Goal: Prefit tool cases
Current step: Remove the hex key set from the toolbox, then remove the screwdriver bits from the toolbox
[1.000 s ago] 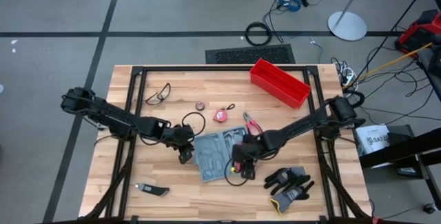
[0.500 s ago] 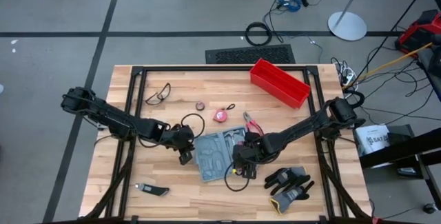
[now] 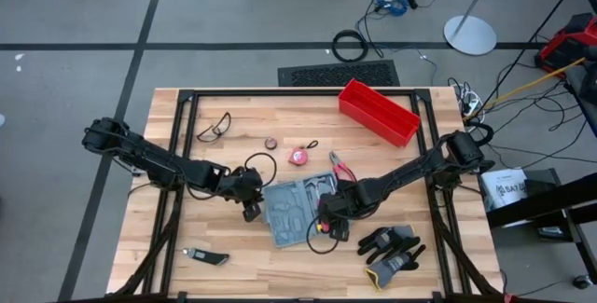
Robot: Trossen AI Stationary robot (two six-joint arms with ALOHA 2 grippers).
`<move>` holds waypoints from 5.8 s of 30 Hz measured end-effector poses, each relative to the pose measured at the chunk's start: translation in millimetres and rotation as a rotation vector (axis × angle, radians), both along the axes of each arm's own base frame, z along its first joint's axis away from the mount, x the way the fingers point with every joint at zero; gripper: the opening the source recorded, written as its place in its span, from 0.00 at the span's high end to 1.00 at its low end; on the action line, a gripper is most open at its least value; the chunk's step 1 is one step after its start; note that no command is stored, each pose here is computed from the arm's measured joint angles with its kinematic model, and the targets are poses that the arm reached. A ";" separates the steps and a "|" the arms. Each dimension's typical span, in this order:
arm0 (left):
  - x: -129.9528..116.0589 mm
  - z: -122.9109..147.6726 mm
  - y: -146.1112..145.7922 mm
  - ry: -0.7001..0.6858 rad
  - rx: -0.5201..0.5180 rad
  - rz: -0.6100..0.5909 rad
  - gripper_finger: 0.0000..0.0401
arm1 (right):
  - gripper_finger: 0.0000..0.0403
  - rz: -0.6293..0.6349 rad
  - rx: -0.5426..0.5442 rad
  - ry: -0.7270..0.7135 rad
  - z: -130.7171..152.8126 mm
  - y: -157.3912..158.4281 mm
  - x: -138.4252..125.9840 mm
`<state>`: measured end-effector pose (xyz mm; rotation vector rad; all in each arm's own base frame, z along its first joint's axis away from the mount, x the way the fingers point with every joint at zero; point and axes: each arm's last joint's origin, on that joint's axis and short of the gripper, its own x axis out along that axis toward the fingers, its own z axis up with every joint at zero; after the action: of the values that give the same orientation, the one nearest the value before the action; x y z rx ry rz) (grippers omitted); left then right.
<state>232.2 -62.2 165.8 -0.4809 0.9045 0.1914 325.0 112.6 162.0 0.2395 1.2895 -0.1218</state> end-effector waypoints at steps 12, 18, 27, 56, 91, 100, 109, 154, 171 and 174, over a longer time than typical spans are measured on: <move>0.2 0.1 1.0 -0.010 0.040 0.008 0.83 | 0.55 0.020 0.046 -0.070 -28.7 -18.2 -6.3; 0.3 0.1 1.1 -0.010 0.044 0.009 0.83 | 0.81 0.012 0.081 -0.173 -26.6 -19.2 0.0; 0.2 0.0 1.3 -0.010 0.048 0.012 0.83 | 0.98 0.063 0.040 -0.258 -0.5 -16.1 -3.1; 0.2 0.0 2.2 -0.015 0.075 0.024 0.83 | 0.94 0.049 0.011 -0.304 -15.6 -8.5 8.0; 0.1 -0.1 3.2 -0.018 0.114 0.031 0.83 | 0.90 -0.044 -0.397 -0.025 43.1 -105.3 22.2; 0.1 -0.1 2.9 -0.018 0.113 0.030 0.83 | 0.76 -0.081 -0.391 -0.011 42.7 -111.9 21.1; -1.4 -0.2 -2.3 -0.022 0.113 0.024 0.83 | 0.77 0.048 -0.137 -0.031 41.9 -63.9 18.9; 12.9 -45.6 -13.2 0.085 0.156 0.038 0.83 | 1.00 -0.155 -0.120 -0.082 -15.3 -33.2 53.3; 13.2 -45.7 -13.3 0.083 0.157 0.036 0.83 | 0.68 -0.233 -0.105 -0.030 -3.4 -45.4 51.7; 13.2 -45.7 -13.4 0.080 0.159 0.033 0.83 | 0.61 -0.242 -0.103 -0.032 -7.9 -48.2 54.8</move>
<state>245.4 -75.6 120.1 -0.3428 0.9519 0.3123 379.8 64.3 154.2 0.3074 1.2156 -0.3884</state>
